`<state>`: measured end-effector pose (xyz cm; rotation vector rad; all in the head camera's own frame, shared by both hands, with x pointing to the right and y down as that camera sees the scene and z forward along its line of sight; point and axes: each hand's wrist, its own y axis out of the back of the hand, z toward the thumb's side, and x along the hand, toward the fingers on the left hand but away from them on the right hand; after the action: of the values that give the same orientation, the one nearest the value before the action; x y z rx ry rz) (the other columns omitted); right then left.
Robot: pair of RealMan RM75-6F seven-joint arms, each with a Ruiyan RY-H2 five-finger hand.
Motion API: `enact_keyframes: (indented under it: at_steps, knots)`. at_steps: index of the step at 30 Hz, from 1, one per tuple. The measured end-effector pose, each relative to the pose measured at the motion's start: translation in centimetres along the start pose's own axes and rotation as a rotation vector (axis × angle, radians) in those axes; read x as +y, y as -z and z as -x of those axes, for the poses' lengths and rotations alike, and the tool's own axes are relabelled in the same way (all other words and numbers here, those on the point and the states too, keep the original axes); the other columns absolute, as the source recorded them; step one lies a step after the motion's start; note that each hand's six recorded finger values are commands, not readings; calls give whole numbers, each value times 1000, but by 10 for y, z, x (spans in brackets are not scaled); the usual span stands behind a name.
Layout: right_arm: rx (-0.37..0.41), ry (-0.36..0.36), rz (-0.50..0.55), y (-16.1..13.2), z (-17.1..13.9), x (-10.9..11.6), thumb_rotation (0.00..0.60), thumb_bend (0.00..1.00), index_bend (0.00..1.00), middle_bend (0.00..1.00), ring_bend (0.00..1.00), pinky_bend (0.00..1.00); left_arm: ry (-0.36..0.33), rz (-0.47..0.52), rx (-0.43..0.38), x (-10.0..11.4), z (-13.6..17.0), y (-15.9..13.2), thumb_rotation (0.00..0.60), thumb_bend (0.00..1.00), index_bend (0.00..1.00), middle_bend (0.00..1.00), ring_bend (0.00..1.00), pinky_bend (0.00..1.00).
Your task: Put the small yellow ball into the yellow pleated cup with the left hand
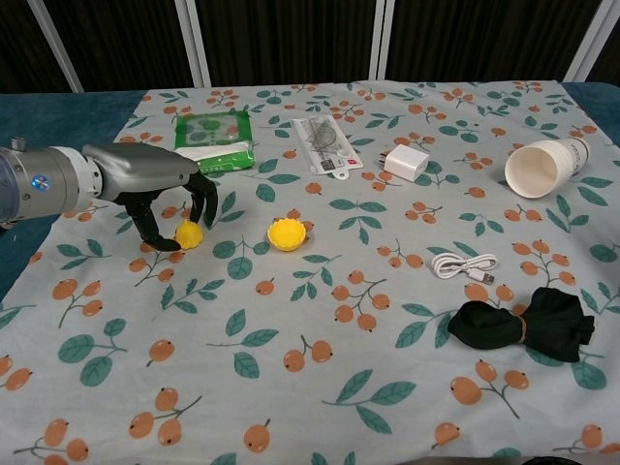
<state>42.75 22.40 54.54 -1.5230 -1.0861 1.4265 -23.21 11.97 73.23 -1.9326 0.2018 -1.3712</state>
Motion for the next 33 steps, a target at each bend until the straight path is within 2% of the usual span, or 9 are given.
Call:
enact_keyframes:
  at_steps: [7,16,22,28,33]
  knots:
    - [-2,-1,1,0,0,0,600,122,143,104,134,191,-2,2,-11,-2,-3,-3,600,278,387,440,111,153]
    - [-5,-2,3,1,1,0,600,122,143,104,135,191,29,-24,-15,-9,-3,0,600,307,391,437,111,153]
    - [-13,3,7,2,1,0,600,121,141,104,135,191,44,-23,-24,-8,-1,0,600,356,458,491,129,153]
    - [-12,3,9,1,1,0,600,122,141,104,135,191,46,-40,-25,-9,1,2,600,367,468,489,132,153]
    - [-14,5,11,1,1,1,600,122,141,104,135,191,11,-18,-23,6,2,1,600,367,466,487,132,153]
